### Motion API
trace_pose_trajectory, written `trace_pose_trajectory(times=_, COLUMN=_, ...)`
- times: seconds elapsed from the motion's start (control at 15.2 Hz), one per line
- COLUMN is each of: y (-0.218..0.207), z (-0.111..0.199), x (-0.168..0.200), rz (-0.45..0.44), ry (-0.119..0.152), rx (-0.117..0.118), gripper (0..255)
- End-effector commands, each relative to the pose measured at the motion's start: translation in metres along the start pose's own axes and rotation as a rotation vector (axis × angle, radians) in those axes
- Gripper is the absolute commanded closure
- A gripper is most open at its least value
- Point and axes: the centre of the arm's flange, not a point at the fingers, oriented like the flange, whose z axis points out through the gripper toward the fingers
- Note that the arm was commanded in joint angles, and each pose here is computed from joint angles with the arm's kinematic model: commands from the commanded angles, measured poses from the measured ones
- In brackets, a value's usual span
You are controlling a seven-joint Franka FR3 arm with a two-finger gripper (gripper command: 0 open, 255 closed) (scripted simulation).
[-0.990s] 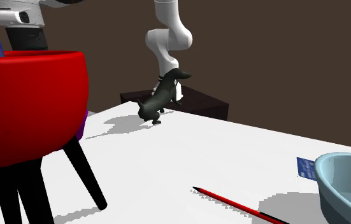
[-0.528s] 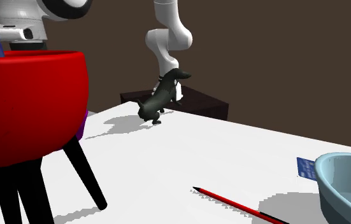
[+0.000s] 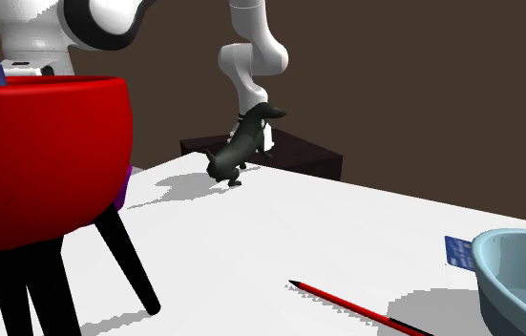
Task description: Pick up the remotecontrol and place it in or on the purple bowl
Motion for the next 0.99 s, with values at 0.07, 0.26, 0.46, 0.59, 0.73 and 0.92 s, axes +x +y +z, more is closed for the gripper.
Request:
trace_pose_trajectory(times=0.07, y=0.000, z=0.001, x=0.000, rz=0.000, ry=0.000, rx=0.000, gripper=255)
trace_pose_trajectory(times=0.26, y=0.000, z=0.001, x=0.000, rz=0.000, ry=0.000, rx=0.000, gripper=255)
trace_pose_trajectory(times=0.46, y=0.000, z=0.001, x=0.000, rz=0.000, ry=0.000, rx=0.000, gripper=0)
trace_pose_trajectory(times=0.59, y=0.000, z=0.001, x=0.000, rz=0.000, ry=0.000, rx=0.000, gripper=0)
trace_pose_trajectory(times=0.73, y=0.000, z=-0.012, x=0.000, rz=0.000, ry=0.000, rx=0.000, gripper=0)
trace_pose_trajectory(times=0.92, y=0.000, z=-0.049, x=0.000, rz=0.000, ry=0.000, rx=0.000, gripper=0)
